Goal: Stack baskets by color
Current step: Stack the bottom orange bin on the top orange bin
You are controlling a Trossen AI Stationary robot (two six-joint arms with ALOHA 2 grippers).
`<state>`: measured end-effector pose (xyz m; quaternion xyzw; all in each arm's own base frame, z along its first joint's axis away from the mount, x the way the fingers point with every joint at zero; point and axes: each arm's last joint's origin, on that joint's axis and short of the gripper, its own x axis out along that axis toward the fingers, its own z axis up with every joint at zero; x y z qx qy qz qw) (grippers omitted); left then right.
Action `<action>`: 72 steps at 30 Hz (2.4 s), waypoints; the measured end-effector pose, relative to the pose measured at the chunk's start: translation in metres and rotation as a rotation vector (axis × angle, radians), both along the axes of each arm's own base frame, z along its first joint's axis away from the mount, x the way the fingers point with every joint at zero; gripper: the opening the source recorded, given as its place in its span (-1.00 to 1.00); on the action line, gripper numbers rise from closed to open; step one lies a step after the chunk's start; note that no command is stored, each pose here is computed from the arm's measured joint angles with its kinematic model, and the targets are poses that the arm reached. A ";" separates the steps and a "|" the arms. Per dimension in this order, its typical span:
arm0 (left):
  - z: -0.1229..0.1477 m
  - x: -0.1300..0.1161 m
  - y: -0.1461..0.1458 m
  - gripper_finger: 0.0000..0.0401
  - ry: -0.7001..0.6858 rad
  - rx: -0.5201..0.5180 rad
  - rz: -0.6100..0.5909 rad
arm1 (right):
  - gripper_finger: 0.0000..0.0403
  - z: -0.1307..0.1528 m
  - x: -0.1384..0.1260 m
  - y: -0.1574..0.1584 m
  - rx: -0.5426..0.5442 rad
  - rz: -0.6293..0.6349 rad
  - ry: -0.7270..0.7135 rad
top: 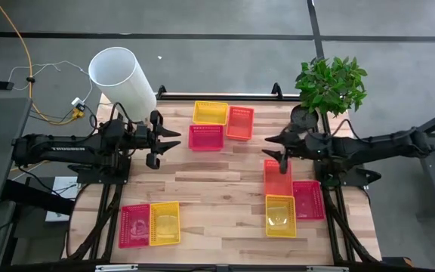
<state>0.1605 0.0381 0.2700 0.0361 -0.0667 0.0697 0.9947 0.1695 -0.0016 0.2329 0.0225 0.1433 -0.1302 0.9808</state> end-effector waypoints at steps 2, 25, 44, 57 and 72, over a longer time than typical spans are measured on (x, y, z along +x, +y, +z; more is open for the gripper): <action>0.000 0.000 0.000 -0.47 0.000 -0.001 0.000 | 0.01 -0.004 0.002 0.000 0.000 0.000 0.029; 0.000 0.000 0.000 -0.47 0.001 -0.018 -0.001 | 0.01 -0.021 0.046 -0.012 -0.040 -0.042 0.495; -0.008 0.001 0.001 -0.47 0.083 -0.027 0.042 | 0.01 -0.016 0.045 -0.008 0.279 0.124 0.962; -0.009 0.001 0.001 -0.47 0.087 -0.035 0.042 | 0.01 -0.054 0.058 -0.008 0.190 0.033 1.189; -0.010 0.001 0.001 -0.47 0.097 -0.020 0.043 | -0.92 -0.055 0.065 -0.009 0.124 0.075 1.220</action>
